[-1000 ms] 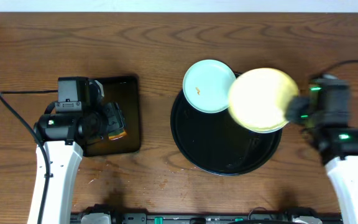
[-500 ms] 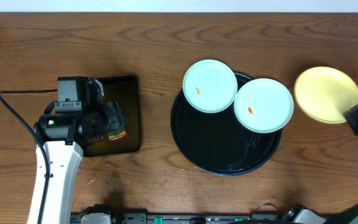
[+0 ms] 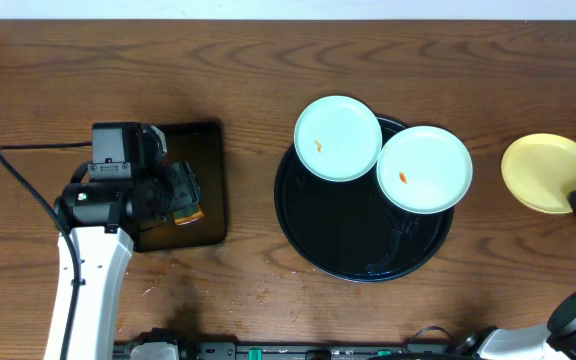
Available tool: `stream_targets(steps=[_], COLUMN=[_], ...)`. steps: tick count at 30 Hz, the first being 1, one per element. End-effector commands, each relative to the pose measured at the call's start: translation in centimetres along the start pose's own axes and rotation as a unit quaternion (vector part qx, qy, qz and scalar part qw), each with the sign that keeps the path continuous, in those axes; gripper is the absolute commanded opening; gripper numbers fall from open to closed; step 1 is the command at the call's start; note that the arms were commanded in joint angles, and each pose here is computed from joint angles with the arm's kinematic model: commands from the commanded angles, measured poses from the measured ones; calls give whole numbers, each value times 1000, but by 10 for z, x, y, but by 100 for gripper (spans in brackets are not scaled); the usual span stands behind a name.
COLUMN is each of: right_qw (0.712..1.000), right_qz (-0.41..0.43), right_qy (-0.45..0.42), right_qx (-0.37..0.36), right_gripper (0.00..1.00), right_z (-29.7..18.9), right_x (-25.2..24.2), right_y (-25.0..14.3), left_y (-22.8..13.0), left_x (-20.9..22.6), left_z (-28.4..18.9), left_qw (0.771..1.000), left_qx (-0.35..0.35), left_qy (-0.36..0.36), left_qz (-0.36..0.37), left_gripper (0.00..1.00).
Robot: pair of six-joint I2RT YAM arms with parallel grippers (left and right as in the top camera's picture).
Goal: Clean dirty plates on tray and stack at the side
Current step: 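Carry the yellow plate right and set it beside the tray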
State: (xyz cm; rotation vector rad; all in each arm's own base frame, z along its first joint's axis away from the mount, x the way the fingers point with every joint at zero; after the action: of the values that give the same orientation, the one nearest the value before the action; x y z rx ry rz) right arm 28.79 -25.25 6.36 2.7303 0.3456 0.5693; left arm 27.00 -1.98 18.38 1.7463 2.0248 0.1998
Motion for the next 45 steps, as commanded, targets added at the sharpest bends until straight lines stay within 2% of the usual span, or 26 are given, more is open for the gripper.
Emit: stream_targets(steps=[1,3,6,8,12,16,19,20,23,25,30,32,38,42,45], right_qw=[993,983,959,944,911,881,866,869,884,893,922,925,914,874,873], right_qz=[-46,-59,-107,-145,-243,-333,-425,-439,-447,-437,-375,-364,-392,-445,-446], right_qy=[107,171,262,293,321,295,203,169,87,63,78,96,83,156,152], right_qx=[6,15,29,37,91,162,166,155,109,88,53,56,70,117,122], right_gripper=[48,52,51,50,44,40,40,40,41,42,42,42,41,39,35], right_z=[-19,-36,-74,-93,-125,-132,-118,-113,-102,-98,-84,-77,-39,-26,-18], right_x=[39,62,103,123,155,163,150,145,132,128,135,138,129,140,139], right_y=[7,3,-15,-32,-101,-180,-229,-234,-229,-217,-173,-164,-153,-174,-177], left_y=[4,4,2,1,-2,-4,-6,-6,-7,-8,-9,-8,-8,-7,-6], left_x=[1,1,-1,-2,-8,-15,-20,-21,-22,-22,-22,-22,-22,-22,-22], left_z=[-2,-2,-2,-2,-1,0,1,1,1,1,1,1,1,1,1], left_qw=[1000,1000,1000,1000,1000,999,998,998,998,998,998,998,998,998,998], left_qx=[-7,-6,-3,0,5,8,11,12,13,15,17,15,15,13,10], left_qy=[3,3,0,-1,-5,-11,-14,-15,-16,-15,-15,-15,-15,-15,-16], left_qz=[2,3,4,6,19,46,55,56,58,58,57,58,58,60,60], left_gripper=[63,62,63,63,63,63,63,63,62,62,63,62,63,63,63])
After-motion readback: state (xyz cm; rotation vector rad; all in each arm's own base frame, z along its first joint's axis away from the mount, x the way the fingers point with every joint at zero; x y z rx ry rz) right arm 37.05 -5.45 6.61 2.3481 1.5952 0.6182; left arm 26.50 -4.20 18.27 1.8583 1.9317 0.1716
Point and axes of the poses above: each gripper's point midway between its finger pads, its own z axis out along the fingers, its own x axis along the line the jaws close on, y = z × x, the point moved 2 cm from there along -z, back along the fingers, and after that the axes turned 10 degrees about z, right-handed, at the moved point
